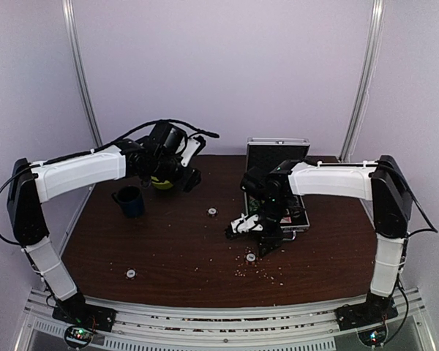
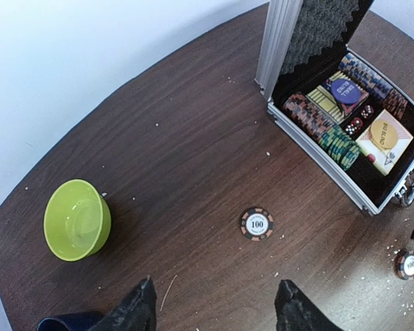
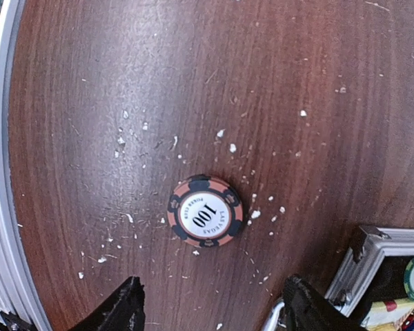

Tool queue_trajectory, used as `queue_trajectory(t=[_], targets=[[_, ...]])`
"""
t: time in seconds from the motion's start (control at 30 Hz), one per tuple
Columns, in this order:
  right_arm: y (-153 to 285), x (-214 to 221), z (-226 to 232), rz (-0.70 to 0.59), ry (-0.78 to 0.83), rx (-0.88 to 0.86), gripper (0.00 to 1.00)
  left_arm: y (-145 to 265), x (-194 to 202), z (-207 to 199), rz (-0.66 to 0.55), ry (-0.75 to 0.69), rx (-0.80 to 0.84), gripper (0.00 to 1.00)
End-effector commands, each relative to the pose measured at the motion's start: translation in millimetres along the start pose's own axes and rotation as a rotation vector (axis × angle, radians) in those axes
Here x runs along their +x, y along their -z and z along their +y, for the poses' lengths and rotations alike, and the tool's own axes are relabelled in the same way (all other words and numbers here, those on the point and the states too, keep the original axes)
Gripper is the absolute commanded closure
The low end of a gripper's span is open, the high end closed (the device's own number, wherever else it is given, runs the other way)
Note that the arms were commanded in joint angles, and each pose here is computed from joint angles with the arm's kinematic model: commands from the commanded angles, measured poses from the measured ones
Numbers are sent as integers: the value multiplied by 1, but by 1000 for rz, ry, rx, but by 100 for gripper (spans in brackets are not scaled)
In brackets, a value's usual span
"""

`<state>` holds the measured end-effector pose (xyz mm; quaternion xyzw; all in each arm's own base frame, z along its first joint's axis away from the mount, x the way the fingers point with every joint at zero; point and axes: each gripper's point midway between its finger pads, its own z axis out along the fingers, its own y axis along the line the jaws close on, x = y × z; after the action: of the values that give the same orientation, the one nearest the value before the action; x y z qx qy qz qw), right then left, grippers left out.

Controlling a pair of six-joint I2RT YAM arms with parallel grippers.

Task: Pack up texas hold em set
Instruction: Pick up the pile of poker chips from the center of the board.

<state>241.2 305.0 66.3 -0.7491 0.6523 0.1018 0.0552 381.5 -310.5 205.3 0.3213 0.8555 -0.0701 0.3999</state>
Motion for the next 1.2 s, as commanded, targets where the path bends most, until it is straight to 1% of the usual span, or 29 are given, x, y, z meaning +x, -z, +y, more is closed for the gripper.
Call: queue_trajectory(t=[0.0,0.33,0.7,1.0,1.17], targets=[[-13,-1,-4,80,69,28,30,15,-20,5,-86,36,-22,40],[-36,-11,7,130,124,12,31,11,-16,5,-69,27,-20,40],[-47,-17,1,140,102,42,33,8,-13,1,-58,21,-6,41],[-56,-9,1,174,77,43,46,7,-12,1,-56,18,-5,41],[-63,-1,6,199,65,27,56,6,-11,0,-52,15,-3,41]])
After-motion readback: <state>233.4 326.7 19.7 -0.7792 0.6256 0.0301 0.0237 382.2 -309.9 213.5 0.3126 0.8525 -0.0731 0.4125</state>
